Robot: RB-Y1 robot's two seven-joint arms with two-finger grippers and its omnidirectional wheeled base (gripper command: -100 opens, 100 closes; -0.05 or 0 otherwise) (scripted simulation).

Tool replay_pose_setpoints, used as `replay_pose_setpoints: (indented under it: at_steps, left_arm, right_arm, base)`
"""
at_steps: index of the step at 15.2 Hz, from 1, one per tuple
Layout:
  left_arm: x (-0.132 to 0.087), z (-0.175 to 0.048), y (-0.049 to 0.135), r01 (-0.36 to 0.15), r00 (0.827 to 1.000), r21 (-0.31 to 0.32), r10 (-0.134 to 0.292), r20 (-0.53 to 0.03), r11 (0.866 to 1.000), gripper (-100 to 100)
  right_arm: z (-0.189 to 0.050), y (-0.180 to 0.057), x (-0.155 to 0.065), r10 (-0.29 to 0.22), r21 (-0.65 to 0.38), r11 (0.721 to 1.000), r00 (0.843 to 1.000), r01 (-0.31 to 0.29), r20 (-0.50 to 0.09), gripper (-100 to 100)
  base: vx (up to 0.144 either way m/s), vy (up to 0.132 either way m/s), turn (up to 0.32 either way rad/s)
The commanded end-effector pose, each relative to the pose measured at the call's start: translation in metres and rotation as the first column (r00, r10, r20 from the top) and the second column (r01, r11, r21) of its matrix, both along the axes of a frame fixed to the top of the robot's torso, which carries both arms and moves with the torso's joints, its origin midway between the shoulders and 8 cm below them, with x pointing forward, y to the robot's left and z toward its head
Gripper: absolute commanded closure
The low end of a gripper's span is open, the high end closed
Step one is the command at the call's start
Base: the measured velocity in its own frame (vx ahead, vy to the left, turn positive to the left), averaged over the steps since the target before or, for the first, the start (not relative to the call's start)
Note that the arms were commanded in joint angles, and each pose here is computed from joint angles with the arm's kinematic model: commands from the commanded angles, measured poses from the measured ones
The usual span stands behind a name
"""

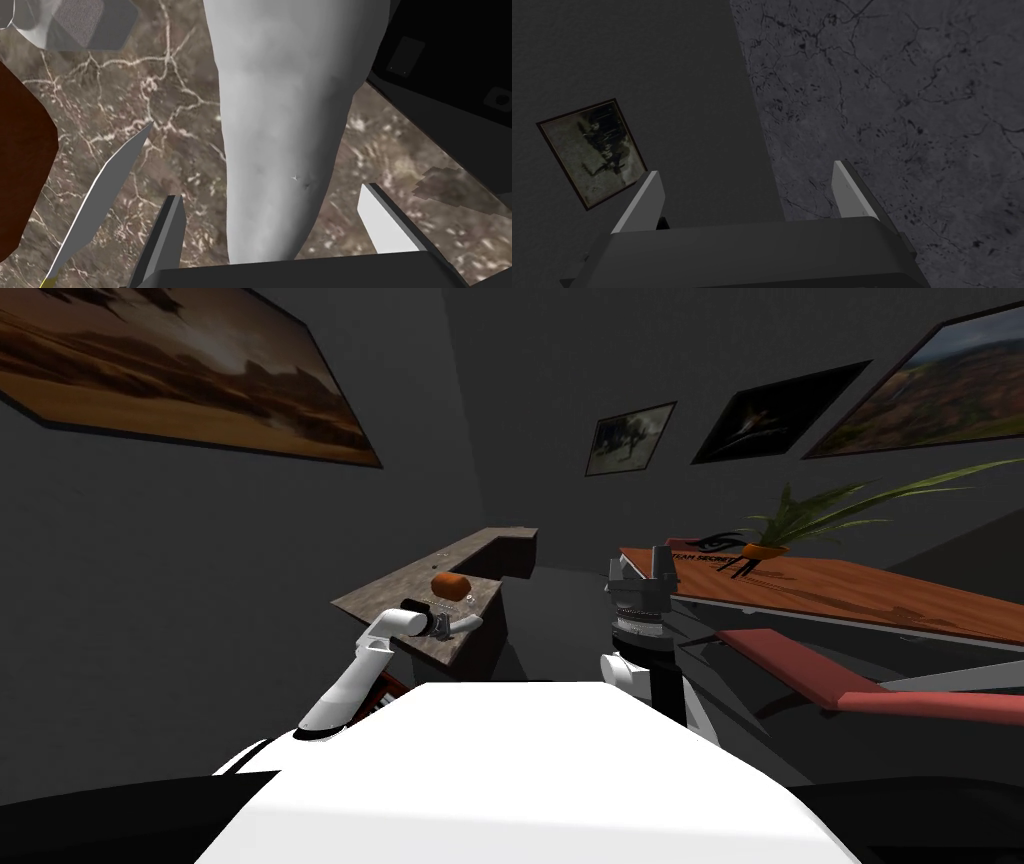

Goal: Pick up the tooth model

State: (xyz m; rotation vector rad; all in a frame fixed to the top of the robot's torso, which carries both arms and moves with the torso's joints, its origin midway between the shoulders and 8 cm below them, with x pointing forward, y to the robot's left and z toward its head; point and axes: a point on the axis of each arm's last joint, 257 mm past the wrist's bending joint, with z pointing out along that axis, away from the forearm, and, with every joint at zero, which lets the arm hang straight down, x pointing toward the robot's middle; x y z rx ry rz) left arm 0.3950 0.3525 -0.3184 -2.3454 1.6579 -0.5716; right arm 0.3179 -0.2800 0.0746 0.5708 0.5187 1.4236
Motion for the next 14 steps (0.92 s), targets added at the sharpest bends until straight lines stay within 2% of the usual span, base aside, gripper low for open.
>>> replay_pose_setpoints:
  at_steps: [1,5,6,7,11,14]
  left_arm:
    - [0.000,0.000,0.000,0.000,1.000,0.000,0.000,0.000,1.000,-100]
    - [0.004,-0.022,0.005,-0.014,1.000,-0.001,0.014,-0.002,1.000,-100]
    - [0.003,-0.017,0.004,-0.012,1.000,-0.002,0.012,-0.006,1.000,-100]
    - [0.004,-0.018,0.004,-0.012,1.000,-0.002,0.012,-0.004,1.000,100]
    - [0.003,-0.018,0.004,-0.011,1.000,-0.002,0.011,-0.004,1.000,100]
    - [0.000,-0.003,0.001,-0.003,1.000,-0.001,0.003,-0.005,1.000,100]
  right_arm:
    - [0.000,0.000,0.000,0.000,0.000,1.000,1.000,0.000,0.000,0]
    - [0.000,0.000,0.000,0.000,0.000,1.000,1.000,0.000,0.000,0]
    - [0.000,0.000,0.000,0.000,0.000,1.000,1.000,0.000,0.000,0]
    - [0.000,0.000,0.000,0.000,0.000,1.000,1.000,0.000,0.000,0]
    - [0.000,0.000,0.000,0.000,0.000,1.000,1.000,0.000,0.000,0]
    - [0.000,0.000,0.000,0.000,0.000,1.000,1.000,0.000,0.000,0]
  base:
    - [0.017,-0.002,-0.008]
    - [0.008,-0.003,-0.042]
    - [0.004,-0.002,-0.018]
    - [0.000,0.000,0.000]
    - [0.000,0.000,0.000]
    - [-0.006,0.003,0.054]
